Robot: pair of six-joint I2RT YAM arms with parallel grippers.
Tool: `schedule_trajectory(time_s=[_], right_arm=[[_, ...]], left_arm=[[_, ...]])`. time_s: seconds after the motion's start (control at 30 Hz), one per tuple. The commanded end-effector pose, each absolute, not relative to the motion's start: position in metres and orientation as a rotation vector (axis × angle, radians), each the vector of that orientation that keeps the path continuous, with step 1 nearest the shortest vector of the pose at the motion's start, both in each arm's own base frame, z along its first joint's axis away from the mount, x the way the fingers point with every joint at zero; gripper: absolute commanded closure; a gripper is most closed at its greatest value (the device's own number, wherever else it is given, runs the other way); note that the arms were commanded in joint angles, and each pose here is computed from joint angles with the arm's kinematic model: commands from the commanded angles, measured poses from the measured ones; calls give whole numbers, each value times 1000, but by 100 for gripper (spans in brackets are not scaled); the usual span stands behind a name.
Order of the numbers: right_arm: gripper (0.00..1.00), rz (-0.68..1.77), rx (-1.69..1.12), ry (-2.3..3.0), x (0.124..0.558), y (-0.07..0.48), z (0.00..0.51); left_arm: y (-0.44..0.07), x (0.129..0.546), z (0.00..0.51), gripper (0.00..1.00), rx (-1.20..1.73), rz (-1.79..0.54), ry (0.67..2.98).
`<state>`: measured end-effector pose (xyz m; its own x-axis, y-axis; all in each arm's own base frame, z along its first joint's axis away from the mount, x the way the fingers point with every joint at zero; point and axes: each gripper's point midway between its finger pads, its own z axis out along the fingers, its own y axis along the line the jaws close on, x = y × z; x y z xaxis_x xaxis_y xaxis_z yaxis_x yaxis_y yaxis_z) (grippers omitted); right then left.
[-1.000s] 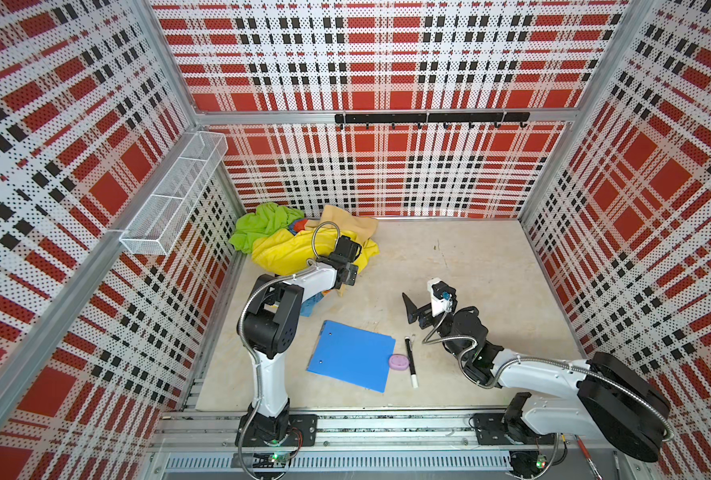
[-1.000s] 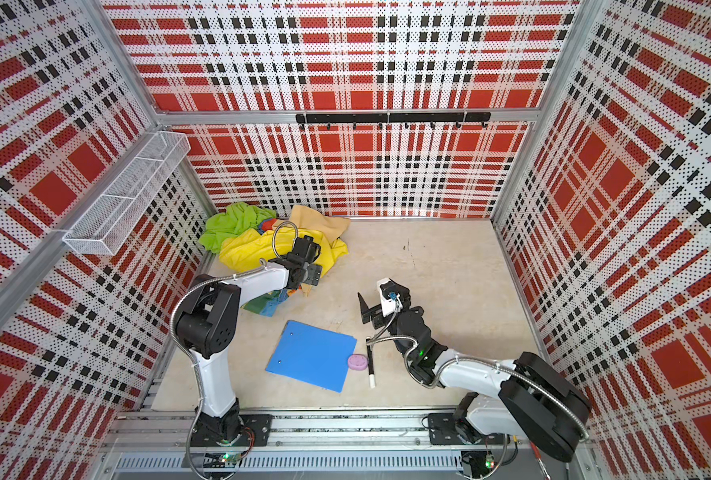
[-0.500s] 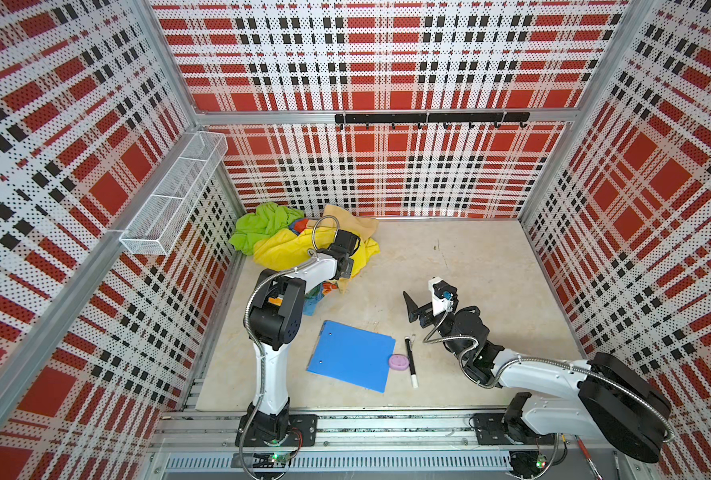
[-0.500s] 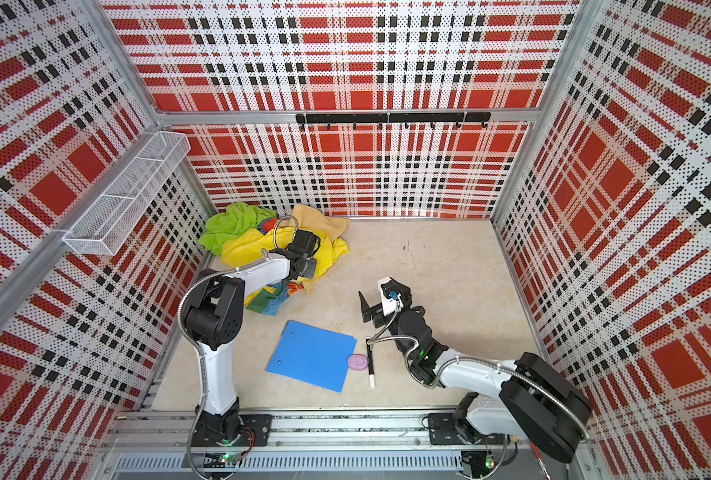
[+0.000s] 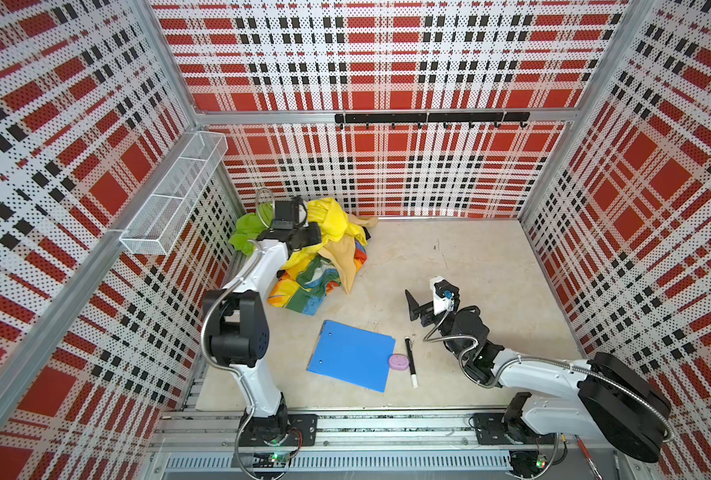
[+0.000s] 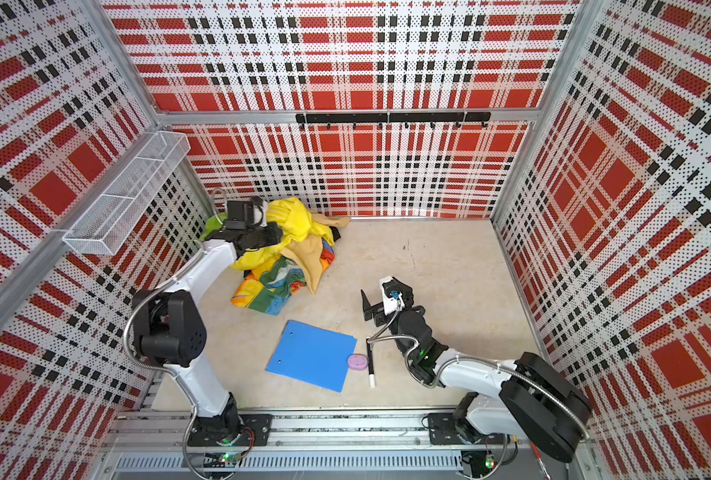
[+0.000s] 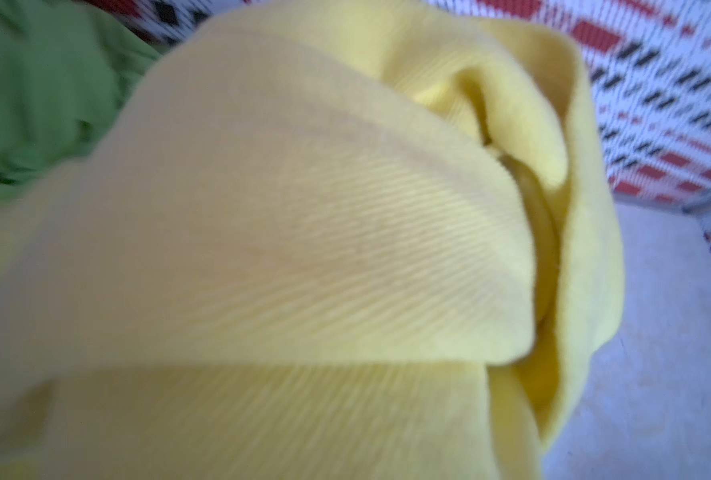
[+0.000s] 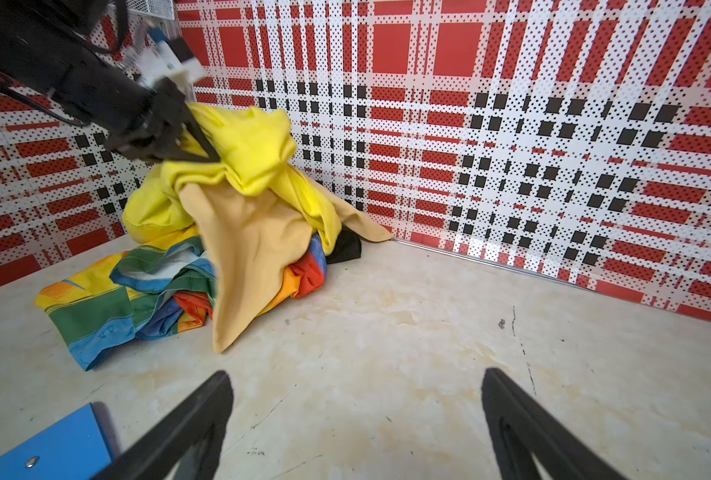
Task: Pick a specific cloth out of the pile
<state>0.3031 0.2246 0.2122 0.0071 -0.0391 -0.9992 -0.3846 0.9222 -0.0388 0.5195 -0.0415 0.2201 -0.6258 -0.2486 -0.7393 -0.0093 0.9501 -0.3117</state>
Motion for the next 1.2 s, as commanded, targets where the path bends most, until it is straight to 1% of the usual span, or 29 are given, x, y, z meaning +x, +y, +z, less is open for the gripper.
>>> schedule_trajectory(time_s=[0.0,0.07,0.1,0.13,0.17,0.2,0.23,0.4,0.43,0.53,0.6,0.8,0.9,1.03,1.1,1.17], right_arm=[[0,275,-319,1517,304,223,222],[0,274,-314,1520,305,223,222],[0,270,-312,1522,305,223,221],[0,267,-316,1526,306,223,220],[0,264,-316,1528,306,223,220],[0,262,-315,1530,306,223,219],[0,260,-312,1530,307,223,219],[0,220,-297,1545,311,219,215],[0,215,-297,1546,311,219,215],[0,214,-301,1549,312,220,214],[0,214,-299,1552,312,220,214],[0,212,-300,1553,312,220,214],[0,211,-295,1550,312,219,216],[0,193,-281,1552,314,216,216],[0,195,-281,1552,314,216,216],[0,194,-282,1553,314,216,216]], left_arm=[[-1,516,254,78,-314,-271,2100],[15,510,246,61,-365,-237,2100],[19,509,241,55,-376,-218,2107],[18,507,238,43,-374,-211,2114],[13,507,235,25,-348,-209,2122],[6,506,234,14,-318,-203,2125],[-3,506,235,1,-280,-186,2127],[-48,498,242,1,-89,37,2132],[-55,496,242,1,-62,119,2134],[-96,486,236,1,141,389,2126],[-118,483,224,1,242,478,2130],[-166,488,173,1,418,456,2219],[-171,494,144,1,436,464,2302],[-183,502,114,1,486,424,2355],[-179,506,98,1,489,449,2396],[-169,512,83,1,430,415,2457]])
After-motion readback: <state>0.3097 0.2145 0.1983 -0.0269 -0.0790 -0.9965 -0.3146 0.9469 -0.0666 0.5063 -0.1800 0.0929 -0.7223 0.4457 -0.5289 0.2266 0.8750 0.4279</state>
